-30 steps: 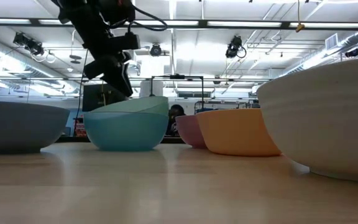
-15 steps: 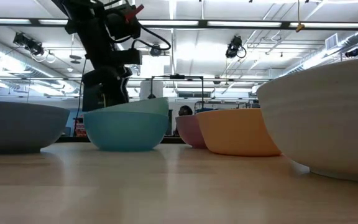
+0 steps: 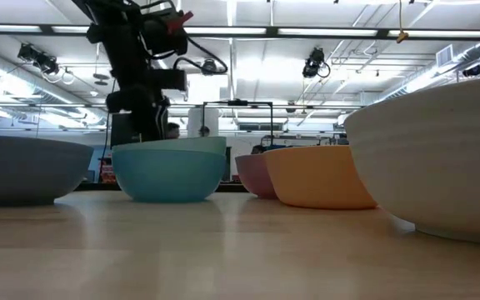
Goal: Nest bowls inside each other
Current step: Stack the light green bowl into the light blue bowl, then stack the light orange bowl into the light green bowl
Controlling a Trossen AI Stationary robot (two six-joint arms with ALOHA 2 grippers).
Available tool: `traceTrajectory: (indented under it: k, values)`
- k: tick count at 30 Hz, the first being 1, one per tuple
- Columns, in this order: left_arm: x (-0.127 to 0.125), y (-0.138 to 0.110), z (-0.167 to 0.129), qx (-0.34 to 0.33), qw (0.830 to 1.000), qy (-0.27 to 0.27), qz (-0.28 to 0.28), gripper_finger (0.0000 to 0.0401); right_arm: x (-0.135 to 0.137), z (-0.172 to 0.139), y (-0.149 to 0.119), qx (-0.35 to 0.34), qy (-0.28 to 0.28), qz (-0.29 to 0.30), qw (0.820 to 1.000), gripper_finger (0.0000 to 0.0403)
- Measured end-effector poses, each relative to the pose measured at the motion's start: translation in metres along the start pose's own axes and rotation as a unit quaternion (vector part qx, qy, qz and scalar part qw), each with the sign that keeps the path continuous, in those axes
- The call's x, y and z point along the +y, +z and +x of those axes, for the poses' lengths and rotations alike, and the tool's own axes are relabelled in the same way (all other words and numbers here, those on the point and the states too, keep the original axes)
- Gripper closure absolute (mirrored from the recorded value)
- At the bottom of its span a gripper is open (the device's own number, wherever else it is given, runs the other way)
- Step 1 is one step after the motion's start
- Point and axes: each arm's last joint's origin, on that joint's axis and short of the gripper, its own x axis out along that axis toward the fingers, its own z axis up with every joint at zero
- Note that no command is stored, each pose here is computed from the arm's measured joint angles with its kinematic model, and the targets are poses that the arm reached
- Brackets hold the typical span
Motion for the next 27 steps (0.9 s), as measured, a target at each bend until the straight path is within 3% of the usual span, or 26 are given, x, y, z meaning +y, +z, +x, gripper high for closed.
traceTrajectory:
  k: [3,7,10,14,19,22,27]
  values:
    - [0.003,0.014,-0.013,-0.031,0.999,-0.028,-0.014,0.0306,-0.001,0.000,-0.005,0.021,-0.014,0.003,1.000,0.0403]
    - [0.004,0.041,-0.050,-0.108,0.990,-0.085,-0.025,0.0306,-0.011,0.002,-0.028,0.120,-0.030,0.049,0.991,0.0403]
    - [-0.001,0.058,-0.089,-0.174,0.978,-0.116,-0.029,0.0306,-0.019,0.004,-0.048,0.220,-0.051,0.099,0.969,0.0403]
    - [-0.010,0.069,-0.146,-0.249,0.955,-0.151,-0.054,0.0306,-0.025,0.008,-0.071,0.308,-0.110,0.094,0.940,0.0403]
    - [-0.018,0.056,-0.200,-0.274,0.939,-0.180,-0.106,0.0306,-0.030,0.023,-0.103,0.370,-0.127,0.127,0.911,0.0402]
    - [-0.023,0.039,-0.214,-0.256,0.943,-0.168,-0.132,0.0306,-0.030,0.035,-0.121,0.392,-0.108,0.159,0.900,0.0389]
    - [-0.026,0.007,-0.224,-0.205,0.955,-0.111,-0.183,0.0306,-0.029,0.054,-0.152,0.407,-0.067,0.218,0.885,0.0328]
